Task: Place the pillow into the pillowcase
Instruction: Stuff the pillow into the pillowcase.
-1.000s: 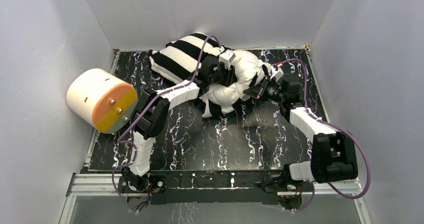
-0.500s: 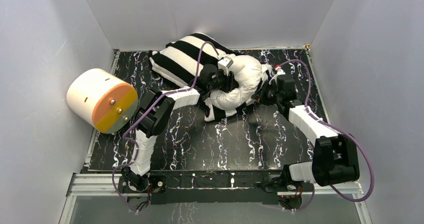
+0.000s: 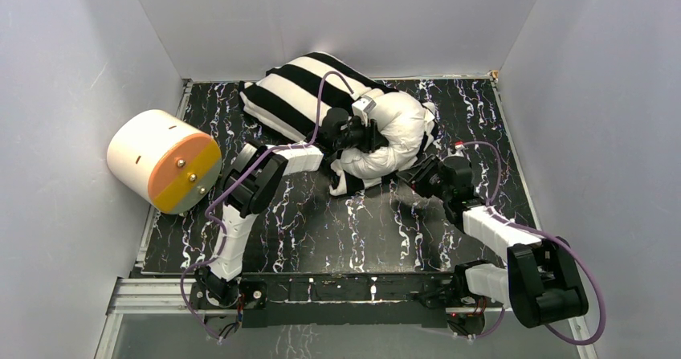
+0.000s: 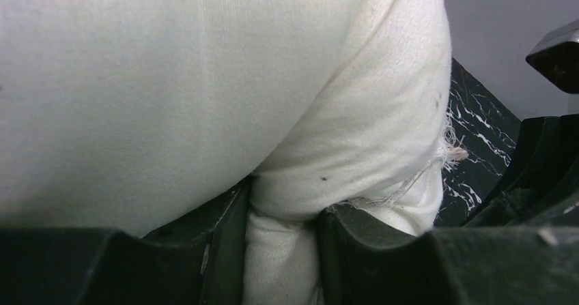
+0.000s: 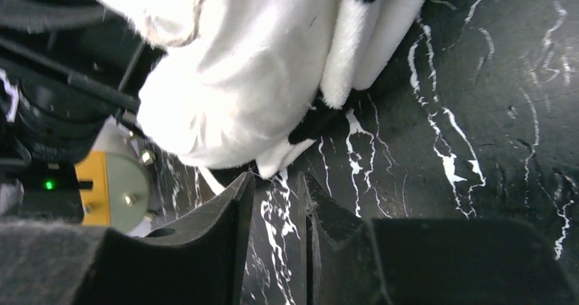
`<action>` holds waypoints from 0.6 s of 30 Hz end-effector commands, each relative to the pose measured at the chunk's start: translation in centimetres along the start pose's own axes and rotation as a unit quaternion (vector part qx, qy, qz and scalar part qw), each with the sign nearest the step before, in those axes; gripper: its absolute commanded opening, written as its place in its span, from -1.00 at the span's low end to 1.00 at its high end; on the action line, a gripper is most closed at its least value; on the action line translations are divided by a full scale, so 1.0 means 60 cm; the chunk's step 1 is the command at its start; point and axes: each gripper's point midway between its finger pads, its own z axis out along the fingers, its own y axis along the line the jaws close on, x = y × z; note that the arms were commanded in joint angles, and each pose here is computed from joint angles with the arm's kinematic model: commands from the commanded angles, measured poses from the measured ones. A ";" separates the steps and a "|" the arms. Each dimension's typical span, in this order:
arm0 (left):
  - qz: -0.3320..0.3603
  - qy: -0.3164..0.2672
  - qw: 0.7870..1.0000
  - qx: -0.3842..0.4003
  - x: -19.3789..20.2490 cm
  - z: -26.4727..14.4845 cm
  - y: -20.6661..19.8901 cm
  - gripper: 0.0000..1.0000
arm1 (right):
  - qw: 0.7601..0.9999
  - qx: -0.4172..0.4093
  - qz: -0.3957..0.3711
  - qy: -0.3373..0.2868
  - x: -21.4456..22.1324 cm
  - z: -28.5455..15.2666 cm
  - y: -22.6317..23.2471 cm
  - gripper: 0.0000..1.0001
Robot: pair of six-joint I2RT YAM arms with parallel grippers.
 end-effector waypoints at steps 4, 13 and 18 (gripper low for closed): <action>-0.127 0.225 0.947 -0.193 0.318 -0.109 0.191 -0.32 | 0.981 0.101 0.124 -0.106 -0.073 0.024 -0.032 -0.24; -0.132 0.225 0.947 -0.185 0.317 -0.107 0.188 -0.32 | 0.979 0.068 0.167 -0.095 -0.072 0.082 -0.026 -0.28; -0.130 0.220 0.949 -0.187 0.311 -0.107 0.188 -0.32 | 0.982 0.043 0.162 -0.082 -0.059 0.107 -0.023 -0.32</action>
